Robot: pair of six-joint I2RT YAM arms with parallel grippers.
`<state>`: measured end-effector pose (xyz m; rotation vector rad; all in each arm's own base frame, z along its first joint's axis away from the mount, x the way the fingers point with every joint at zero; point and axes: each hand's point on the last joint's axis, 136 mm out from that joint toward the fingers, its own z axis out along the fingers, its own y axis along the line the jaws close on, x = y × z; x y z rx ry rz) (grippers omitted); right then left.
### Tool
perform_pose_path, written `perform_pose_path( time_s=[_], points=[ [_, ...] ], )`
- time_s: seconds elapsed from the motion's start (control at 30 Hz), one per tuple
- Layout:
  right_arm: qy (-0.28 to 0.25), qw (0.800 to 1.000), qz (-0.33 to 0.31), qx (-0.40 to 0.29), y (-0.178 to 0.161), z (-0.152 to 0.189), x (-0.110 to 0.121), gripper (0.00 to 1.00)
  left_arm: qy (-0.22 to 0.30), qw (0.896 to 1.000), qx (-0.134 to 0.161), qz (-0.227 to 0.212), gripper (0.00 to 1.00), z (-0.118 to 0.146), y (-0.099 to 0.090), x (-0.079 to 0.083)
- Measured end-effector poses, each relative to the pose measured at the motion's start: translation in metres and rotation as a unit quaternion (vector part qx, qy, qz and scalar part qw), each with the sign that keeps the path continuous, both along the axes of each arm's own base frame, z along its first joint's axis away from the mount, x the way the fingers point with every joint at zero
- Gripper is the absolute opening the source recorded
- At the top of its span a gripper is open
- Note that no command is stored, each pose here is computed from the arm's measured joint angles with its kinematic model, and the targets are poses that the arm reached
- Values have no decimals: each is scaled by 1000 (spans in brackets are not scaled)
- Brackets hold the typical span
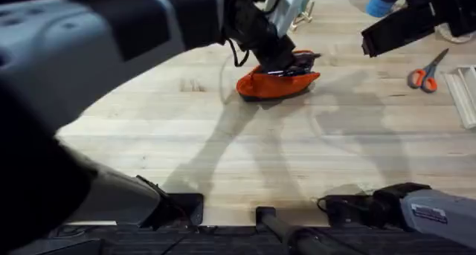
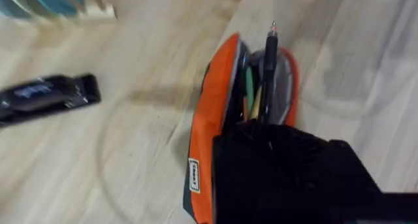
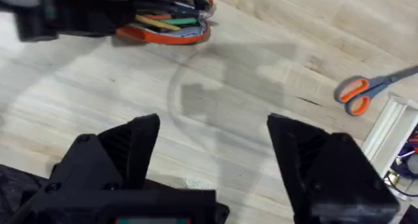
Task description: Unzip the bag, pick up the pens from the table one at a time and place them inside, then zip the bag closed.
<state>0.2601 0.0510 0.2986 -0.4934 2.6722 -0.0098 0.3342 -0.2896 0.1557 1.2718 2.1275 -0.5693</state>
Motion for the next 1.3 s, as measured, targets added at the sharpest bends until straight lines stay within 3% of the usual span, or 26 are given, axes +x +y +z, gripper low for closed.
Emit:
perform_pose_path(
  time_s=[0.27, 0.6, 0.63, 0.67, 0.83, 0.9, 1.3],
  points=[
    [0, 1000, 0, 0, 0, 0, 0, 996, 43, 998, 49, 12, 41, -44, 8, 1],
    [0, 1000, 0, 0, 0, 0, 0, 995, 40, 997, 60, 19, 42, -48, 11, 4],
    [0, 1000, 0, 0, 0, 0, 0, 995, 39, 997, 60, 19, 71, -48, 11, 4],
    [0, 1000, 0, 0, 0, 0, 0, 995, 39, 997, 61, 19, 192, -48, 11, 4],
    [0, 1000, 0, 0, 0, 0, 0, 995, 36, 997, 62, 21, 946, -48, 11, 5],
    [0, 1000, 0, 0, 0, 0, 0, 995, 32, 997, 60, 21, 991, -47, 11, 6],
    [0, 1000, 0, 0, 0, 0, 0, 995, 26, 998, 54, 20, 995, -45, 8, 9]
  ],
)
